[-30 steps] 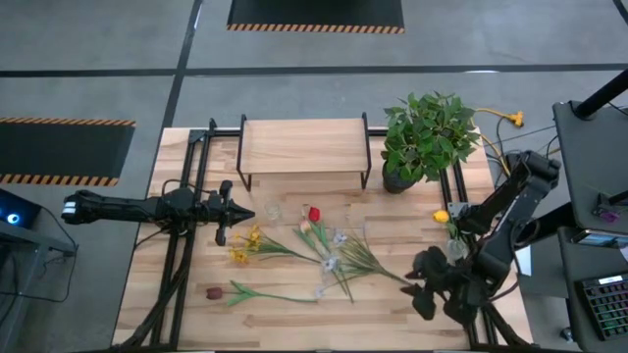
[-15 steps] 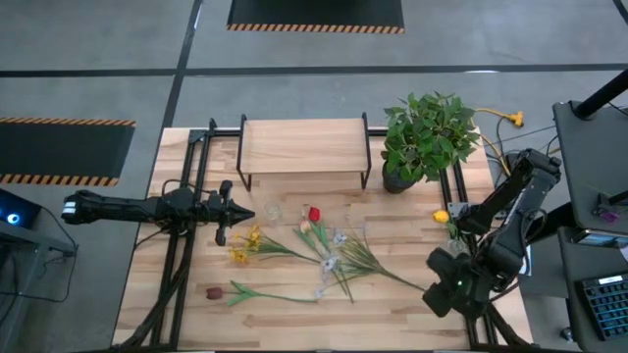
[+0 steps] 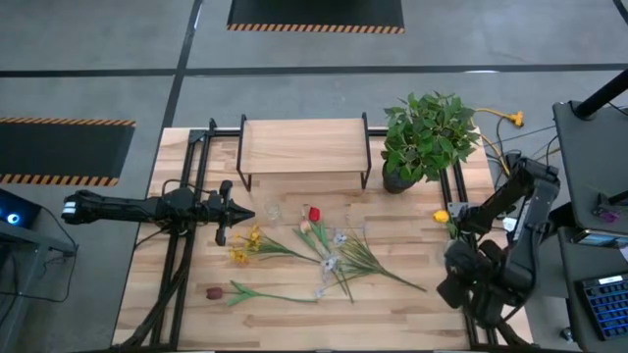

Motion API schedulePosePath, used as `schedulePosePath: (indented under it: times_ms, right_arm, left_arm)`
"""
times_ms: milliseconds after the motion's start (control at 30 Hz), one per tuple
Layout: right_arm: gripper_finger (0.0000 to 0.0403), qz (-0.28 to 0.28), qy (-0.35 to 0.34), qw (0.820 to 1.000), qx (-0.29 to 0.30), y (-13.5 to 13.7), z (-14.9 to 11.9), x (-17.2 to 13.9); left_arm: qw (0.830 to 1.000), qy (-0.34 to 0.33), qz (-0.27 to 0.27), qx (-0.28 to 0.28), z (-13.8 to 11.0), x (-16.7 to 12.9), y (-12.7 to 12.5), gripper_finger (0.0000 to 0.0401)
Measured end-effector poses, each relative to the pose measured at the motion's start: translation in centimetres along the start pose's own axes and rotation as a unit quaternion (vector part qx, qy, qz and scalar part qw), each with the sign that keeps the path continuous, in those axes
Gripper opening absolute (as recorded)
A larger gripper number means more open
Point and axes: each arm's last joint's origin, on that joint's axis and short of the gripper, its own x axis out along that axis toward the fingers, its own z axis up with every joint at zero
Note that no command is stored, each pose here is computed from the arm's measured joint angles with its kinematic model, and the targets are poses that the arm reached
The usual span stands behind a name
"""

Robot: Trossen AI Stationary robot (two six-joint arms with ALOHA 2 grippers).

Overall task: Pick and place flowers into a vace then onto a shelf
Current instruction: Adjust the right transparent vase

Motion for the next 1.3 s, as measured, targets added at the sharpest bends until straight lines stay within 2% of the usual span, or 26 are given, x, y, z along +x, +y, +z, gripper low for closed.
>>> schedulePosePath:
  times_ms: [300, 500, 700, 867, 1067, 1300]
  right_arm:
    - [0.0179, -0.045, -0.024, 0.999, 0.012, -0.8, -0.3, 2.5]
    - [0.0214, -0.102, -0.016, 0.995, 0.014, -1.7, -0.5, 4.7]
    - [0.0252, -0.129, -0.038, 0.991, 0.016, -2.3, -0.4, 6.3]
    - [0.0267, -0.143, -0.06, 0.988, 0.022, -2.8, -0.2, 7.3]
    - [0.0257, -0.145, -0.086, 0.985, 0.027, -3.1, 0.0, 8.0]
    - [0.0222, -0.145, -0.095, 0.984, 0.032, -3.2, 0.0, 8.2]
  left_arm:
    - [1.0, 0.0, 0.0, 0.0, 0.0, 0.0, 0.0, 0.0]
    - [1.0, 0.0, 0.0, 0.0, 0.0, 0.0, 0.0, 0.0]
    - [1.0, 0.0, 0.0, 0.0, 0.0, 0.0, 0.0, 0.0]
    - [1.0, 0.0, 0.0, 0.0, 0.0, 0.0, 0.0, 0.0]
    - [1.0, 0.0, 0.0, 0.0, 0.0, 0.0, 0.0, 0.0]
    - [1.0, 0.0, 0.0, 0.0, 0.0, 0.0, 0.0, 0.0]
